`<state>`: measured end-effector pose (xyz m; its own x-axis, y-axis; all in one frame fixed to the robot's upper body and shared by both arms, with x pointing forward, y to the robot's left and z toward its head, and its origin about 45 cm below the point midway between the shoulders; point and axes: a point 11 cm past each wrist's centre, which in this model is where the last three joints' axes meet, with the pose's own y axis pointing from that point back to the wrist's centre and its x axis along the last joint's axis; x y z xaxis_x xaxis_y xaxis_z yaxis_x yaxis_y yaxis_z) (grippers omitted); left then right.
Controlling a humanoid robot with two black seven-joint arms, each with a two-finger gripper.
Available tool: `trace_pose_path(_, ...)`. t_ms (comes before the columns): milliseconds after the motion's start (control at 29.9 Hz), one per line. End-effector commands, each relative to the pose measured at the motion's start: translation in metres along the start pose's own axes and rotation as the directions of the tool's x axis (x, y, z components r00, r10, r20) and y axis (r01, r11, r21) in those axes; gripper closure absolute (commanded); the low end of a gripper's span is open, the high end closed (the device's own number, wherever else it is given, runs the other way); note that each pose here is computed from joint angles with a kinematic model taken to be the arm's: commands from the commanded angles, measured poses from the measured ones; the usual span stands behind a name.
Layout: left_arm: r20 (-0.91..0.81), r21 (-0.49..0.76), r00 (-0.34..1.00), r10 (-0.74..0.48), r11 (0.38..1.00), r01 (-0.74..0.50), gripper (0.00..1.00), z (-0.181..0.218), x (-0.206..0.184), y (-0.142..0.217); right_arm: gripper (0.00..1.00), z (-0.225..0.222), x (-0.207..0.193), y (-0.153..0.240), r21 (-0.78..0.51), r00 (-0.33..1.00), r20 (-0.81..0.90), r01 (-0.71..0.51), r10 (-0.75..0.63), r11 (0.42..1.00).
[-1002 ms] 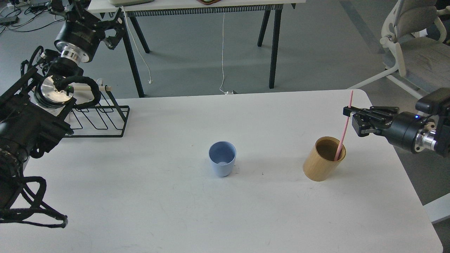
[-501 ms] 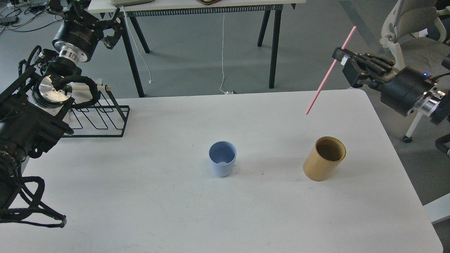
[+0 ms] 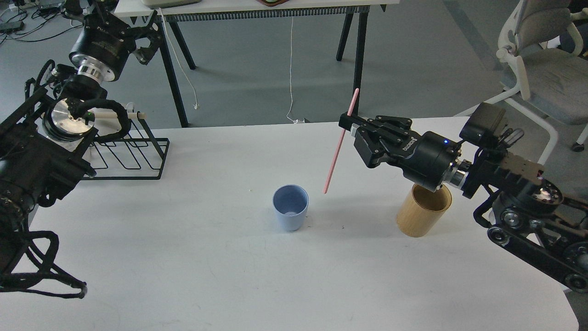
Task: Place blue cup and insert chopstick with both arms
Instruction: 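Carry the straw over the blue cup and lower it inside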
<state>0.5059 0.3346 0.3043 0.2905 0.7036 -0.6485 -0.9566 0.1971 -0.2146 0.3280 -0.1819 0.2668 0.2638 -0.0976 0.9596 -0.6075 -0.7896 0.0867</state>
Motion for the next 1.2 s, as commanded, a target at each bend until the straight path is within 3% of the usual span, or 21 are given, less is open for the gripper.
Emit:
trace_pose_path(0, 0.000, 0.000, 1.000, 0.003, 1.000, -0.003, 0.01, 0.000, 0.001, 0.001, 0.99, -0.007, -0.020, -0.012, 0.022, 1.000, 0.012, 0.028, -0.028, 0.999)
trace_pose_path(902, 0.000, 0.006, 1.000, 0.017, 1.000, -0.017, 0.01, -0.003, 0.007, 0.006, 0.99, -0.011, -0.052, -0.071, 0.021, 0.998, 0.048, 0.039, -0.040, 0.999)
trace_pose_path(1169, -0.002, 0.010, 1.000, 0.022, 1.000, -0.022, 0.01, -0.005, 0.009, 0.007, 0.91, -0.009, -0.057, -0.069, 0.015, 0.998, 0.042, 0.054, -0.054, 0.998)
